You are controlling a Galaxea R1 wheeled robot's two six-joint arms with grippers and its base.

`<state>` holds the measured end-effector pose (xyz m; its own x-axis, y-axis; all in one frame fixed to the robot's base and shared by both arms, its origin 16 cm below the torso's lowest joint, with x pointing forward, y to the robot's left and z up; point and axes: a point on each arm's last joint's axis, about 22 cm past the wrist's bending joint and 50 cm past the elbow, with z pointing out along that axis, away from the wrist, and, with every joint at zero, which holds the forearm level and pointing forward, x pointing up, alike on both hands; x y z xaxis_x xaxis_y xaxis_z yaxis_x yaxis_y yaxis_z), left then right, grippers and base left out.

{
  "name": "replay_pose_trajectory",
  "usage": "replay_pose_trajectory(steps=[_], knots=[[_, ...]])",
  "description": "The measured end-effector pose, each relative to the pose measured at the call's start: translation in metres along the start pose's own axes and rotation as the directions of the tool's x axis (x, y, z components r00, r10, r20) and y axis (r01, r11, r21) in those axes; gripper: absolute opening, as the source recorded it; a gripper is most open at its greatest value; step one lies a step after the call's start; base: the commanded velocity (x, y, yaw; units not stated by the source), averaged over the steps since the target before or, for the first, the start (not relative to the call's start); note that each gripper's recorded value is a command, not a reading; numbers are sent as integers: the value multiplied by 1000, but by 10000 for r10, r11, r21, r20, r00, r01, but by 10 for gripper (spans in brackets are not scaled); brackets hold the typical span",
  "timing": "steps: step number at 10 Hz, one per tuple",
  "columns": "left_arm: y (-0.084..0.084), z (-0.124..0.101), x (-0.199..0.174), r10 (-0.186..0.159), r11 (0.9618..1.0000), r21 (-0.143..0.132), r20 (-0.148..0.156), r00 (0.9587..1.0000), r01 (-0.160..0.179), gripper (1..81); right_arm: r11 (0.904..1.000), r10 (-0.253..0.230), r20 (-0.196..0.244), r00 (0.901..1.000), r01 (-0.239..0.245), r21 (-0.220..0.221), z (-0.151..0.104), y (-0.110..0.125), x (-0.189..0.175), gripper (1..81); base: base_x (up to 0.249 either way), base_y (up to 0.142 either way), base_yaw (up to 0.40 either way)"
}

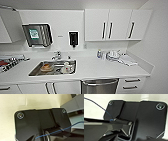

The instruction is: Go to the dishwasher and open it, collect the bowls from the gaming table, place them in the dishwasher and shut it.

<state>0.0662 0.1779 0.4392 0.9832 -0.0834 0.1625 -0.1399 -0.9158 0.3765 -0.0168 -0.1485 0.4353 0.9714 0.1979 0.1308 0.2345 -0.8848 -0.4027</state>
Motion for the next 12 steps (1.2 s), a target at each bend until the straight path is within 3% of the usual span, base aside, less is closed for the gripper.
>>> replay_pose_trajectory(steps=[6,10,11,12], knots=[[0,0,1,-4,10000,0,-4,10000,4,811,10000,-11,-30,10000,11,-22,0,2,2,811,29,0,0],[0,0,-1,-6,10000,-1,20,10000,6,811,10000,-7,14,10000,7,-18,-1,1,-3,811,36,64,0],[8,2,-9,-36,9999,-107,83,10000,37,811,10000,13,131,9999,-11,-86,-3,6,-13,811,81,0,0],[4,0,-9,-36,10000,-55,112,9999,37,811,10000,21,208,9998,-19,-89,-3,5,-15,811,91,0,0]])
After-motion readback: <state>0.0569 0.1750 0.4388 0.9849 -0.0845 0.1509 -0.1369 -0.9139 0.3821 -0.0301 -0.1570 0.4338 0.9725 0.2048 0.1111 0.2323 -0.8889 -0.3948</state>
